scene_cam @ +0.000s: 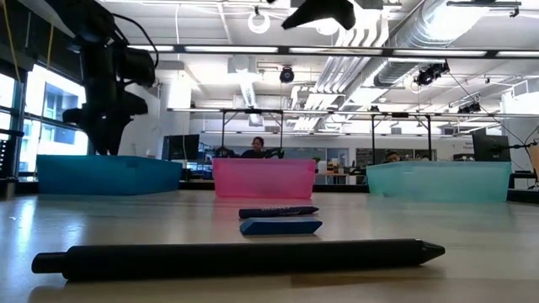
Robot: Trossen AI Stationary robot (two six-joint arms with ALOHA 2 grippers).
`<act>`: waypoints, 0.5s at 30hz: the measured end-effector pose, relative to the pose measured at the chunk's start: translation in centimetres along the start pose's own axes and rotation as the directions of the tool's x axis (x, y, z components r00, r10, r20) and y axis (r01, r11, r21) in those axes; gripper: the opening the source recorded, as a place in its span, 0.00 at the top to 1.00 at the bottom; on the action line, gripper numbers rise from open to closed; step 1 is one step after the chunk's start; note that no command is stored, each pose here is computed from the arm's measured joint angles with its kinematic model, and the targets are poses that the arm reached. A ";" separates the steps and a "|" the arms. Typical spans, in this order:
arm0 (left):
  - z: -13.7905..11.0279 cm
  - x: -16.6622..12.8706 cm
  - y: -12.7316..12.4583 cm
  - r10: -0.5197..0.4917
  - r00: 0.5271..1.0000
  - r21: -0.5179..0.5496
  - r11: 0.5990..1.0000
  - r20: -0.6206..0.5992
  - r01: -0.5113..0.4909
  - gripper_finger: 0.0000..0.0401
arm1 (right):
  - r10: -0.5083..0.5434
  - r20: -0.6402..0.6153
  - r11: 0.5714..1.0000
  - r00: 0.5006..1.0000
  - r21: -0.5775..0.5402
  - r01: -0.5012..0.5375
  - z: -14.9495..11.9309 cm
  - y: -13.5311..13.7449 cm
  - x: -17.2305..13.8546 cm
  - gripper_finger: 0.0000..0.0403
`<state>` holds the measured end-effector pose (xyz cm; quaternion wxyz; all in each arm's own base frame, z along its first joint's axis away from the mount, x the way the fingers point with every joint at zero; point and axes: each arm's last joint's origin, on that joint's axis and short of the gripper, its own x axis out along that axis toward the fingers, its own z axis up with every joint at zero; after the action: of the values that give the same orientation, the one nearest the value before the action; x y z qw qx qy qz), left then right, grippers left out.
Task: Sort crayons/erasers/pens/pencils in bins
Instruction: Put the black pen into the orange bin
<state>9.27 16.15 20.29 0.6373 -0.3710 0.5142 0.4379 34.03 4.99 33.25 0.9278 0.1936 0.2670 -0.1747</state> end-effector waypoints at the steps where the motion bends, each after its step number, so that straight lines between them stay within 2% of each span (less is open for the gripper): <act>1: -0.1 -0.2 0.1 -0.014 1.000 0.001 1.000 0.008 0.014 0.65 | 0.008 0.011 1.000 1.000 -0.003 -0.008 0.1 0.1 0.0 0.46; 8: -0.8 -2.3 0.3 -0.102 0.989 0.043 0.994 0.110 0.098 0.68 | 0.056 0.064 0.998 0.996 -0.036 -0.054 0.3 1.0 -0.3 0.47; 15: 0.3 -7.3 -0.6 -0.173 0.936 0.112 0.983 0.307 0.145 0.71 | 0.081 0.094 0.995 0.992 -0.072 -0.075 0.5 1.4 -0.4 0.53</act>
<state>9.32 14.88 27.53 0.7603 -0.3084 0.3928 0.4154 34.52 6.07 34.26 0.9518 0.1634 0.2197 -0.1382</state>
